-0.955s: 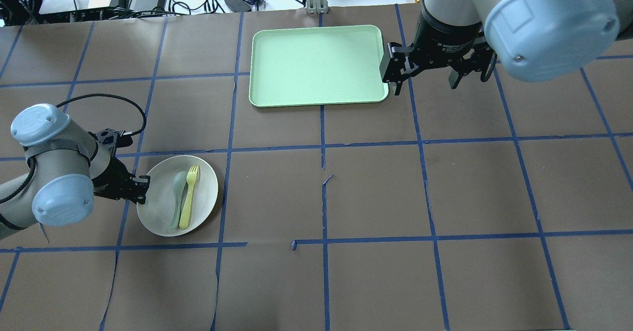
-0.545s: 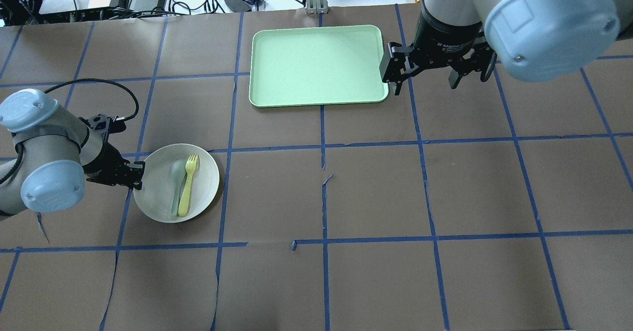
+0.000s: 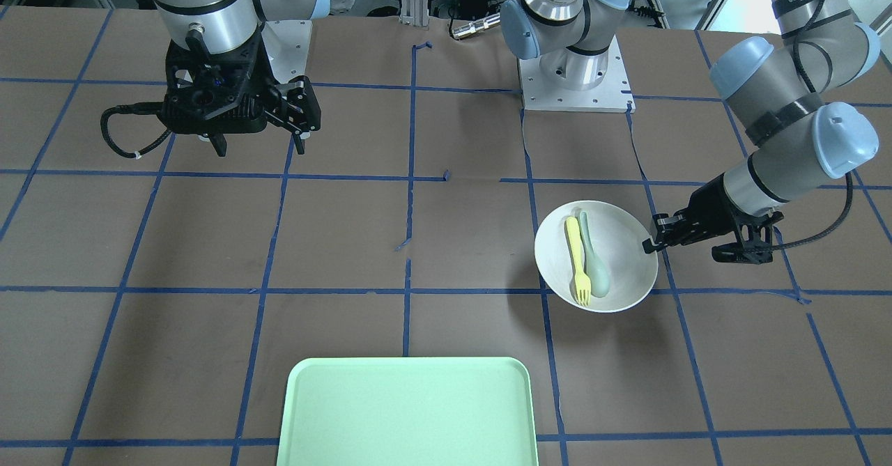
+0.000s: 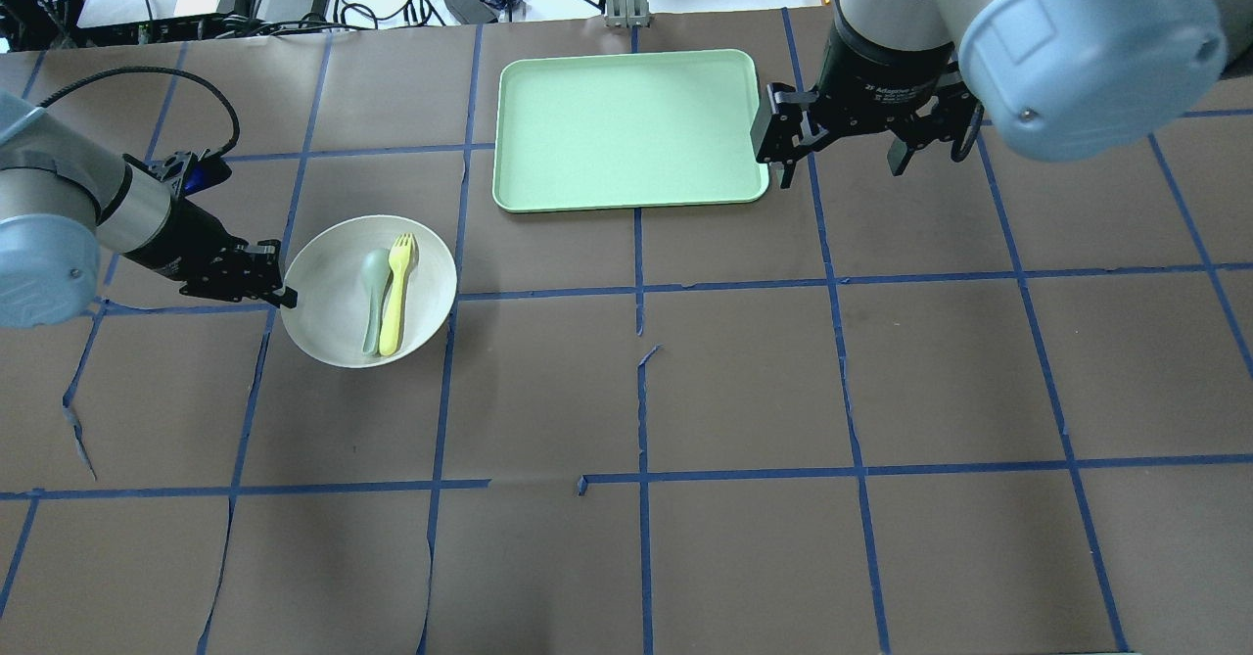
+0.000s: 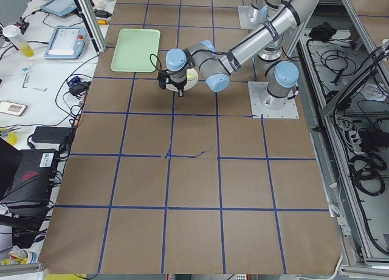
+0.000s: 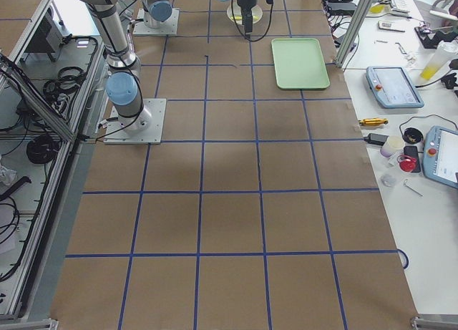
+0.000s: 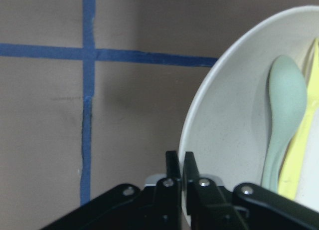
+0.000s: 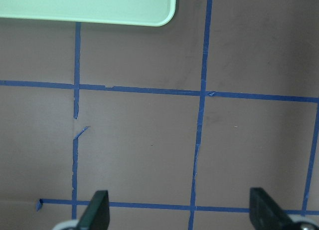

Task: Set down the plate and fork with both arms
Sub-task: 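Carry the plate with the left gripper onto the green tray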

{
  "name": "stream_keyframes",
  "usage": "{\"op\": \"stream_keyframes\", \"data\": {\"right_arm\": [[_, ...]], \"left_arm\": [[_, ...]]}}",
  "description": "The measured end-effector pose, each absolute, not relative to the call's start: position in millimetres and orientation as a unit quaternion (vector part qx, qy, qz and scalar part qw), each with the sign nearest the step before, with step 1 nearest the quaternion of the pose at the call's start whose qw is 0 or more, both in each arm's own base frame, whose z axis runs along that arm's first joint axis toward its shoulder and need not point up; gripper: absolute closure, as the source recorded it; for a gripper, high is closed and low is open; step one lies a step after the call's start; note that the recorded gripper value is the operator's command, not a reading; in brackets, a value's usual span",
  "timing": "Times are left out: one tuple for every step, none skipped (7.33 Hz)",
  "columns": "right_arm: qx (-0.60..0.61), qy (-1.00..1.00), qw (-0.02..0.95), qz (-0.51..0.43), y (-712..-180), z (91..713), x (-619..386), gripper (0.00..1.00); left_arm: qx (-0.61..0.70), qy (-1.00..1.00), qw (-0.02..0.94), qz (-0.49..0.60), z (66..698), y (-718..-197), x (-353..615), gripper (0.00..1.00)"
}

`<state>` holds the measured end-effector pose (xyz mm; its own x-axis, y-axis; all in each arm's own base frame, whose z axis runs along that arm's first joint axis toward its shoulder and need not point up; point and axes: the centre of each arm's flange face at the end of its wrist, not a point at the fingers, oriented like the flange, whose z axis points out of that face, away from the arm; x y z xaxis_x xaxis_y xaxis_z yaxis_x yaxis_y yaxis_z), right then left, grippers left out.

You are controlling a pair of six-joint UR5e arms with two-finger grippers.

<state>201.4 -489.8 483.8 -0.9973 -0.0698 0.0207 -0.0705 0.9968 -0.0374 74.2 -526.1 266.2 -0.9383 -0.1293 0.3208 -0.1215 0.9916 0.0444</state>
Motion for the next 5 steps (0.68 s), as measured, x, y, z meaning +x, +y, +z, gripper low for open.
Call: {"op": "stream_keyframes", "data": {"right_arm": [[0.035, -0.999, 0.01, 0.019, -490, 484, 201, 0.0], [0.035, -0.999, 0.01, 0.019, -490, 484, 201, 0.0], [0.035, -0.999, 0.01, 0.019, -490, 484, 201, 0.0], [0.035, -0.999, 0.01, 0.019, -490, 484, 201, 0.0], [0.035, -0.999, 0.009, 0.019, -490, 484, 201, 0.0]], "left_arm": [[0.063, -0.982, 0.176, -0.005, 271, -544, 67, 1.0], [0.054, -0.983, 0.178, -0.004, 275, -568, 50, 1.0], [0.049, -0.984, 0.173, -0.007, 276, -599, 25, 1.0], [0.045, -0.985, 0.168, -0.008, 276, -632, -1, 1.0], [0.038, -0.985, 0.166, -0.007, 273, -664, -27, 1.0]]}}
